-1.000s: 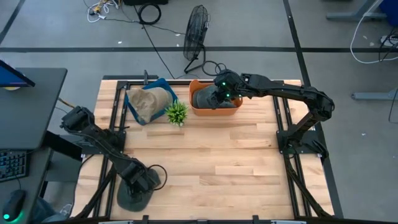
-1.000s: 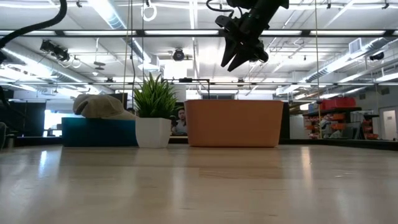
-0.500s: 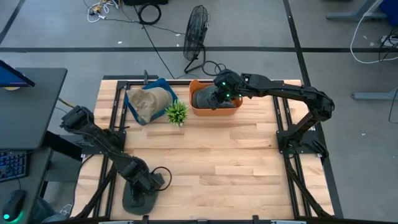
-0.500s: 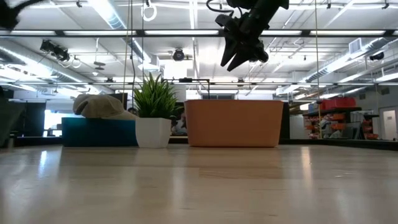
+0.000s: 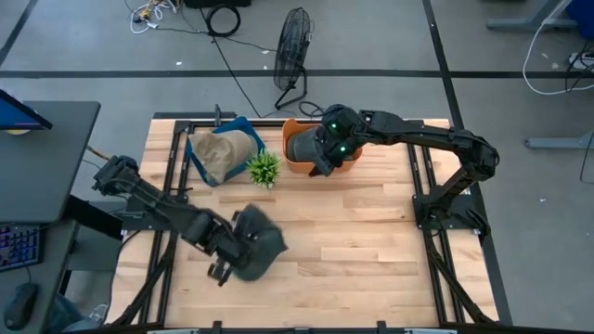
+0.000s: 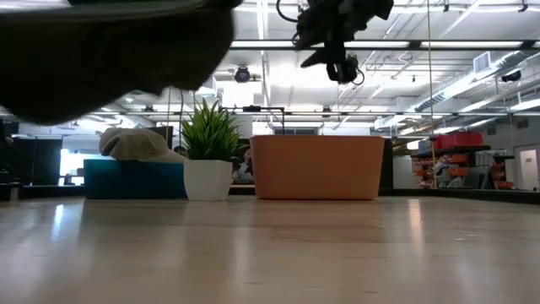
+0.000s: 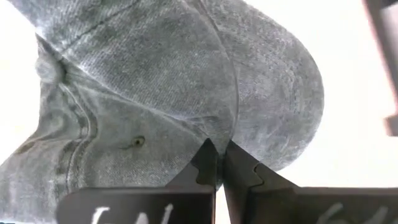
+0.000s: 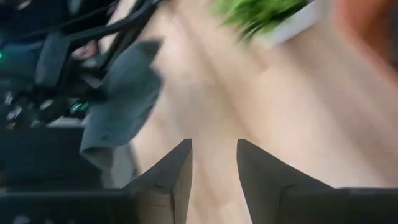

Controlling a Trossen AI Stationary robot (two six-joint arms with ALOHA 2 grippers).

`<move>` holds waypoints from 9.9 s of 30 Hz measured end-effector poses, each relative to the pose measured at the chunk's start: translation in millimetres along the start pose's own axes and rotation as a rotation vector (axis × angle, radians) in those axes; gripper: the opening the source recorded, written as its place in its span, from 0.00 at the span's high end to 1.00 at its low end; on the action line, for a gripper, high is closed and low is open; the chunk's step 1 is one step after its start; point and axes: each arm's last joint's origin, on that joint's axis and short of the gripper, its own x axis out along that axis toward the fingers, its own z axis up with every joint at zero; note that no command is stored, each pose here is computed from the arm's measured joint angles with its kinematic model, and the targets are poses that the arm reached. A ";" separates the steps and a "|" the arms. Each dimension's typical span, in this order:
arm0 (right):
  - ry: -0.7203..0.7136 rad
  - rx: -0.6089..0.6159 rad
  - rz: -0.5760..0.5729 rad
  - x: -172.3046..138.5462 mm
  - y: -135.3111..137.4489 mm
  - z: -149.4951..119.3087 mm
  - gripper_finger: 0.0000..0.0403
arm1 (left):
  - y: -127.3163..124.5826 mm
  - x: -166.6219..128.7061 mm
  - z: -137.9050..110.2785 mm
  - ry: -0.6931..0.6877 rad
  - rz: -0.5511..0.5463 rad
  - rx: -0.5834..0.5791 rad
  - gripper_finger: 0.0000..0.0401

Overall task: Pick & Place hat
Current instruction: Put the black cap into the orange bin, then return to Home Position

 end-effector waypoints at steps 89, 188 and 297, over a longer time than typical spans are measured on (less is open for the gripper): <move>-0.213 -1.119 0.097 54.2 43.4 5.1 0.30 | 65.5 -7.3 13.5 0.044 0.342 0.471 0.97; -0.175 -1.081 -0.744 -107.6 37.3 -55.7 0.98 | 101.6 -14.9 31.0 -0.279 0.716 -0.344 0.53; -0.442 -0.721 -0.228 -133.4 -1.8 -114.0 1.00 | 101.5 -56.6 -100.4 -0.749 0.429 -0.879 0.53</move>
